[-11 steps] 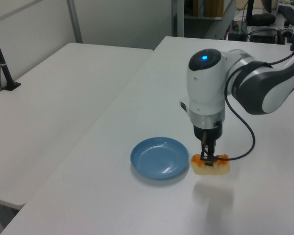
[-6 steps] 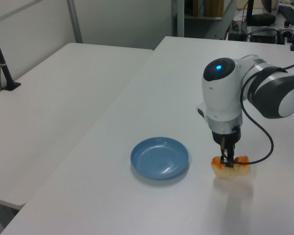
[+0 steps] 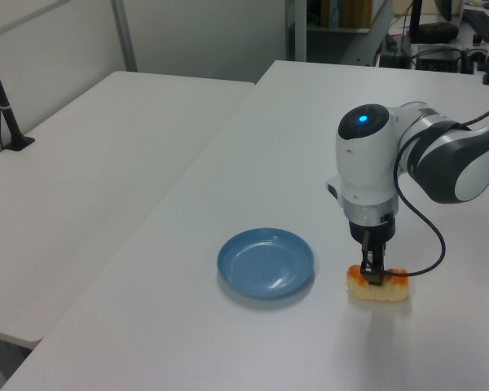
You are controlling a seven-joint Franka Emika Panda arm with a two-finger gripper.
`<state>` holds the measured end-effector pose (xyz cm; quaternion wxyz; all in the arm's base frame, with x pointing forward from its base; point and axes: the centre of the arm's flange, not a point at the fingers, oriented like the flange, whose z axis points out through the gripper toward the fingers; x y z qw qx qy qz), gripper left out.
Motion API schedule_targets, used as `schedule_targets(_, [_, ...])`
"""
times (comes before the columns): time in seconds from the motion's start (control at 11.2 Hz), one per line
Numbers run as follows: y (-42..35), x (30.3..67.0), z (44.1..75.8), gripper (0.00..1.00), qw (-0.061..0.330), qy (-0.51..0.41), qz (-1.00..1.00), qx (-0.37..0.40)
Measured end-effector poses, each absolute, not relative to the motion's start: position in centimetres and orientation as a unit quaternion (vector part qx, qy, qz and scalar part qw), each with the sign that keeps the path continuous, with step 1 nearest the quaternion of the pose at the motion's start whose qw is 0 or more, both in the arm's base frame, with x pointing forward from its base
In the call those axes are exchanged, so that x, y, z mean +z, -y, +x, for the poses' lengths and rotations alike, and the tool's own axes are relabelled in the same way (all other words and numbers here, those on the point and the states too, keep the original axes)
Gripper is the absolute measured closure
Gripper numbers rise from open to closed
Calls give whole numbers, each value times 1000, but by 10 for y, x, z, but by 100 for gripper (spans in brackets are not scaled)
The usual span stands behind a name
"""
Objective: Put the bread on the table
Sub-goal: 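Lift the bread roll off the plate and carry it beside the plate, then open the gripper to release the bread roll on the table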
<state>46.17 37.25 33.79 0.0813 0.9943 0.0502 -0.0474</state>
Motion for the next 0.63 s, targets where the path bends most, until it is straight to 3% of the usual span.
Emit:
schedule_targets(0.36, [-365,349,465,5,97,-42,992,-62])
schedule_targets(0.45, [-361,358,469,0,100,-37,992,-63])
schedule_targets(0.63, [-331,390,489,0,101,-20,993,-63])
